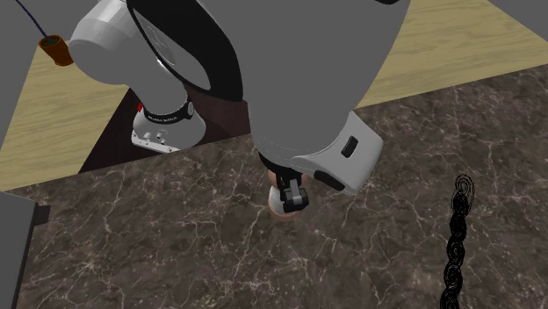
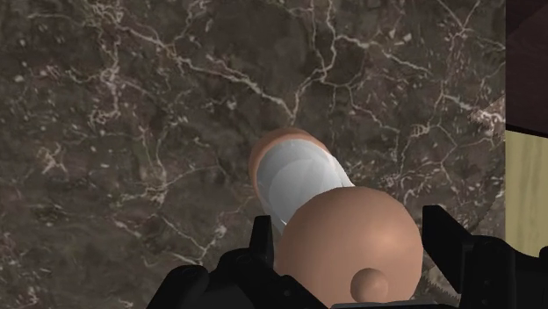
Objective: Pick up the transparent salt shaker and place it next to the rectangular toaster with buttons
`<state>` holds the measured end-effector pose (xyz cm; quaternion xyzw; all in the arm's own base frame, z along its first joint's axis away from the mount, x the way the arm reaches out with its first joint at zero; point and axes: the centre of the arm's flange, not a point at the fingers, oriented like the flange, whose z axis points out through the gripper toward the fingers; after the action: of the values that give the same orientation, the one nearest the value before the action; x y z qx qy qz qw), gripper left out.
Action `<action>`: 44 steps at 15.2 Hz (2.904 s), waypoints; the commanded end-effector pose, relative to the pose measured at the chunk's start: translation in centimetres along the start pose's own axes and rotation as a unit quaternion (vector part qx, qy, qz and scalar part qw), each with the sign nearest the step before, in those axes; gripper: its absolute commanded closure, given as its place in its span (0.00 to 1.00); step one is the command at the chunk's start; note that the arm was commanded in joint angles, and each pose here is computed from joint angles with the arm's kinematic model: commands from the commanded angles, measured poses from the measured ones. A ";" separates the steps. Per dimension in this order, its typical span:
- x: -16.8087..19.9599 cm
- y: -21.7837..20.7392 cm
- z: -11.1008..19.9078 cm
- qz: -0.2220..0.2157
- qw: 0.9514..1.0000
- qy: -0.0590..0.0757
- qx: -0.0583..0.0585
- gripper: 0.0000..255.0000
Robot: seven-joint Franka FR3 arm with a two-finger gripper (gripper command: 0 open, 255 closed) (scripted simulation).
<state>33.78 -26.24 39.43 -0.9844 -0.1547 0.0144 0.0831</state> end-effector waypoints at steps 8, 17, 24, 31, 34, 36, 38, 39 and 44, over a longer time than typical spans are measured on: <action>0.0 -0.3 -1.6 0.000 1.000 0.000 0.000 1.00; 0.0 -1.1 -6.2 0.000 1.000 0.000 0.000 1.00; 0.0 -1.7 -9.9 0.000 1.000 0.000 0.000 1.00; 0.0 -2.3 -13.5 0.000 1.000 0.000 0.000 1.00; 0.0 -2.6 -15.1 0.000 1.000 0.000 0.000 1.00; 0.0 -2.7 -16.1 0.000 1.000 0.000 0.000 1.00; 0.0 -2.9 -17.2 0.000 1.000 0.000 0.000 1.00; 0.0 -3.0 -17.7 0.000 1.000 0.000 0.000 1.00; -0.1 -3.5 -20.3 0.000 1.000 0.000 0.000 1.00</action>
<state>33.83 -26.19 59.44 -0.9844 -0.1547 0.0142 0.0829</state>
